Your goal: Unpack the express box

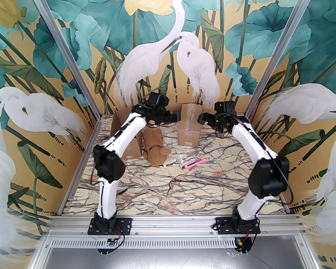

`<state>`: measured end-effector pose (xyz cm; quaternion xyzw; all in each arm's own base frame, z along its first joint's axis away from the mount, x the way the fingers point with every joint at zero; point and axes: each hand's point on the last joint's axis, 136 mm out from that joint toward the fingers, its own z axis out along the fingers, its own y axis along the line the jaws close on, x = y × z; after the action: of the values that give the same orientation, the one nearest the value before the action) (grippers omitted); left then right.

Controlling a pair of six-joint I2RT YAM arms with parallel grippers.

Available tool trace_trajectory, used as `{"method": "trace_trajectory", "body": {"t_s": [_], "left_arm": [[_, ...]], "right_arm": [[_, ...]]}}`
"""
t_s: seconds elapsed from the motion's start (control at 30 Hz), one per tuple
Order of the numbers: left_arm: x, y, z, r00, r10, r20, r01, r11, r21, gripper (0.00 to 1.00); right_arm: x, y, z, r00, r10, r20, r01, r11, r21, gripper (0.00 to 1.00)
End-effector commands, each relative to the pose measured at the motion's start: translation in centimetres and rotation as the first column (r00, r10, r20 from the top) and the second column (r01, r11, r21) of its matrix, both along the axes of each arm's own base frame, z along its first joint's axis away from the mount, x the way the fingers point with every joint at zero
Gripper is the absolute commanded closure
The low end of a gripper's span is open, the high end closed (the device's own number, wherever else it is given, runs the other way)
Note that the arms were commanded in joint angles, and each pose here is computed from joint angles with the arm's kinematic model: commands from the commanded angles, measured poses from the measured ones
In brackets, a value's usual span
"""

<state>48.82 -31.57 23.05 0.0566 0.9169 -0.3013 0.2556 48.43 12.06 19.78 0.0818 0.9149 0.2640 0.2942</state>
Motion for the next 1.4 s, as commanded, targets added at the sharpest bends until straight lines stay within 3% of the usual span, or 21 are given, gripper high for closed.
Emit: {"method": "trace_trajectory", "body": {"t_s": [0.0, 0.17, 0.37, 0.57, 0.9, 1.07, 1.23, 1.37], "left_arm": [[0.7, -2.3, 1.2, 0.999, -0.043, 0.007, 0.044, 0.993, -0.108, 0.01], [1.1, -3.9, -1.1, 0.996, -0.078, -0.043, 0.071, 0.986, -0.151, 0.01], [-0.9, -6.3, -1.9, 0.981, -0.183, -0.064, 0.169, 0.968, -0.186, 0.01], [-4.2, -8.3, -1.8, 0.959, -0.276, -0.068, 0.259, 0.947, -0.192, 0.01], [-11.6, -9.0, -2.2, 0.924, -0.371, -0.092, 0.356, 0.923, -0.147, 0.01], [-12.5, -6.7, -1.7, 0.948, -0.317, -0.018, 0.316, 0.948, -0.031, 0.01], [-11.9, -4.5, -0.3, 0.960, -0.271, 0.074, 0.266, 0.961, 0.072, 0.01], [-11.4, -3.5, 0.5, 0.958, -0.260, 0.122, 0.244, 0.961, 0.128, 0.01]], "right_arm": [[1.9, 2.9, 2.2, 0.989, 0.127, 0.079, -0.135, 0.985, 0.110, 0.01], [4.0, 4.1, 1.5, 0.983, 0.167, 0.080, -0.177, 0.972, 0.153, 0.01], [4.9, 5.2, 0.9, 0.975, 0.207, 0.081, -0.220, 0.951, 0.218, 0.01], [3.0, 5.8, 1.1, 0.970, 0.230, 0.076, -0.242, 0.935, 0.259, 0.02], [-3.9, 5.0, 0.0, 0.975, 0.224, -0.002, -0.218, 0.948, 0.231, 0.06], [-5.4, 1.9, 0.2, 0.997, 0.076, -0.006, -0.075, 0.992, 0.100, 0.03], [-7.1, -2.2, 2.8, 0.991, -0.131, 0.002, 0.131, 0.991, 0.012, 0.00], [-12.0, -3.9, 1.3, 0.946, -0.287, -0.151, 0.293, 0.956, 0.021, 0.01]]}}
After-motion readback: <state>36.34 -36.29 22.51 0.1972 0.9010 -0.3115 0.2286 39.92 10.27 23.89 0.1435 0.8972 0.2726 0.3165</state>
